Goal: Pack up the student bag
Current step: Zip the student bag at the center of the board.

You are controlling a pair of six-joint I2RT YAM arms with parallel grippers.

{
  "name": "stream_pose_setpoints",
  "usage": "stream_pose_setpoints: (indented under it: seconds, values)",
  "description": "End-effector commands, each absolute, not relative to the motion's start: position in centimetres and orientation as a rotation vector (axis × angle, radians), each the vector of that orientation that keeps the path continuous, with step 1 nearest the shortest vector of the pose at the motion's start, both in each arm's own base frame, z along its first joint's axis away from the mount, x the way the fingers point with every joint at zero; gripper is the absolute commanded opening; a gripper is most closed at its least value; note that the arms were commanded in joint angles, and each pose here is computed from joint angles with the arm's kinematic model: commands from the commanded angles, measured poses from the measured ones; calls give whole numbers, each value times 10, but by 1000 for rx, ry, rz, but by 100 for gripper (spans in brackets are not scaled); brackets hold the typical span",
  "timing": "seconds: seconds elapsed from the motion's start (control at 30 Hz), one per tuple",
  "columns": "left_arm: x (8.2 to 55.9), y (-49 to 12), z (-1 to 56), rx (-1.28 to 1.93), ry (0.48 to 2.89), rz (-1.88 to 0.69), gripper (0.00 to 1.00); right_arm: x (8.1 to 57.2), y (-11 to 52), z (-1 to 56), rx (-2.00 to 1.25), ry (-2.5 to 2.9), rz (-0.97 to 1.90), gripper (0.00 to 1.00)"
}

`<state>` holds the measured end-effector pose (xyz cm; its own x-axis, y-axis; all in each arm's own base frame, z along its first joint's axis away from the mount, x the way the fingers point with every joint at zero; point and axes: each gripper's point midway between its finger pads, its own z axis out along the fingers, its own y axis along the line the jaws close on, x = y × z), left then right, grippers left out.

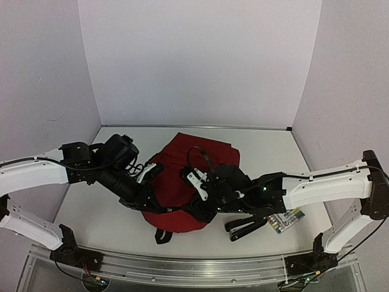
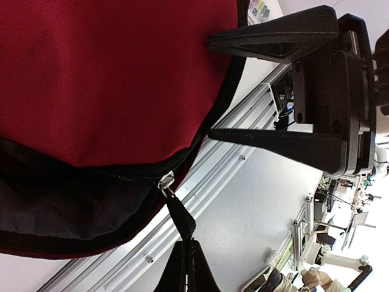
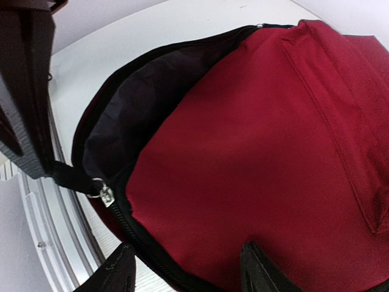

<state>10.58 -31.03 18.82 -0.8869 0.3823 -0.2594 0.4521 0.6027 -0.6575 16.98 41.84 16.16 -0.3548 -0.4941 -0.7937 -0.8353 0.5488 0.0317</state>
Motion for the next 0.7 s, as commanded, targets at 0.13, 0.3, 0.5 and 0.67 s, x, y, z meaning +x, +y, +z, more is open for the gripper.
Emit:
stream_pose_setpoints:
  seconds: [0.13, 0.3, 0.5, 0.67]
  values:
    - [111, -316, 212, 733, 2657, -1193, 0, 177, 425, 157, -1102, 1972, 453, 50]
    - [114, -314, 210, 714, 2663, -1163, 0, 165, 429, 155, -1142, 1961, 471, 59]
    - [116, -315, 213, 716, 2654, -1163, 0, 177, 422, 141, -1094, 1987, 369, 32]
    - [117, -312, 215, 702, 2642, -1150, 0, 191, 414, 144, -1007, 1982, 283, 4]
